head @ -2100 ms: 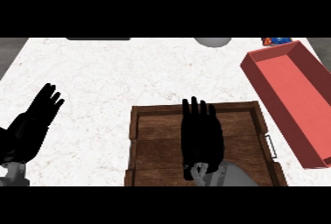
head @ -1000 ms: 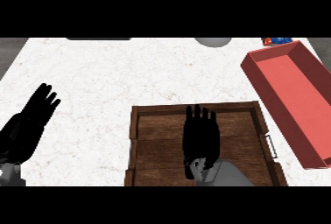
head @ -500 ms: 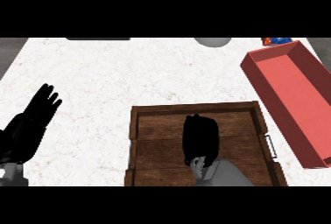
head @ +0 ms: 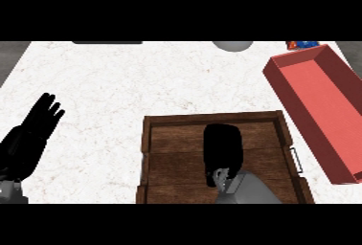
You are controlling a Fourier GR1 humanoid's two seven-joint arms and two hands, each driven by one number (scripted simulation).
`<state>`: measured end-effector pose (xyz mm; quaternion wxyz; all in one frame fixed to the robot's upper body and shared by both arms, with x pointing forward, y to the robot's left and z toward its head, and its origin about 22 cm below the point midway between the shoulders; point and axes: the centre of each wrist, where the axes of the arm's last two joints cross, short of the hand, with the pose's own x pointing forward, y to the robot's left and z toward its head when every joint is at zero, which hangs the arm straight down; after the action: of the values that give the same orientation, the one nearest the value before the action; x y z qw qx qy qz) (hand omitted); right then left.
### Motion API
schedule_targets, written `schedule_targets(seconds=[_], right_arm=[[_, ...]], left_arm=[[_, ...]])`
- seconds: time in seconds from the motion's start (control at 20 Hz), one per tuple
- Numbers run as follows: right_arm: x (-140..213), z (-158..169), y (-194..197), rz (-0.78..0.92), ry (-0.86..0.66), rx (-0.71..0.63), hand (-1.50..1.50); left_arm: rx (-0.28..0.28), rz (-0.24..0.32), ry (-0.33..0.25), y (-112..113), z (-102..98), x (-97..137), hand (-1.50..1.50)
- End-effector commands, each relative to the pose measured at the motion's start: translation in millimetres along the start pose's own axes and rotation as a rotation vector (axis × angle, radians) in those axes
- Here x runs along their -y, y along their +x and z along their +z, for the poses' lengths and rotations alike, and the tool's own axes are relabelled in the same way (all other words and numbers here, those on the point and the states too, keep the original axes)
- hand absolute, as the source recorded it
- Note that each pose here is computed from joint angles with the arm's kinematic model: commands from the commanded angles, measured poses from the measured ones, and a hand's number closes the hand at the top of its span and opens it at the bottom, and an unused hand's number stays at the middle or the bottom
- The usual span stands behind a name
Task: Pick the bell pepper from the tray and place it in the cardboard box
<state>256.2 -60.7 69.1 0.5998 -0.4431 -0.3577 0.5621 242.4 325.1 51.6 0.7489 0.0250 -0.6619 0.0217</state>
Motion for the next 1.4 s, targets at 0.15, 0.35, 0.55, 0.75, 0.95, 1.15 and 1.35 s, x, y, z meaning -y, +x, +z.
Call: schedule_targets(seconds=[0.15, 0.35, 0.55, 0.75, 0.95, 1.15, 1.35], right_arm=[[21.4, -67.0, -31.4, -0.208, 0.050, -0.082, 1.50], [49.9, -113.7, -61.0, -0.317, 0.060, -0.099, 1.50], [61.4, -129.7, -67.7, -0.272, -0.039, -0.110, 1.50], [98.1, -103.4, -35.1, -0.272, -0.176, -0.085, 1.50], [134.6, -71.4, -49.5, -0.279, -0.321, -0.048, 1.50], [179.7, -39.1, -36.5, -0.317, -0.494, -0.110, 1.50], [198.8, -13.6, -46.4, -0.343, -0.611, -0.229, 1.50]], left_arm=[[0.006, 0.002, -0.014, 2.6, -12.0, 5.6, 0.00], [0.000, 0.000, -0.018, -2.8, -4.0, 9.8, 0.00], [0.001, -0.005, -0.011, -7.4, -11.2, 8.2, 0.00], [0.009, 0.002, -0.019, 8.6, -16.1, 8.1, 0.00], [-0.020, -0.005, 0.012, 2.5, 6.9, 0.4, 0.00], [-0.007, 0.002, 0.012, 12.6, -2.3, 11.2, 0.00], [-0.015, -0.016, -0.002, 5.5, 10.6, 4.6, 0.00]])
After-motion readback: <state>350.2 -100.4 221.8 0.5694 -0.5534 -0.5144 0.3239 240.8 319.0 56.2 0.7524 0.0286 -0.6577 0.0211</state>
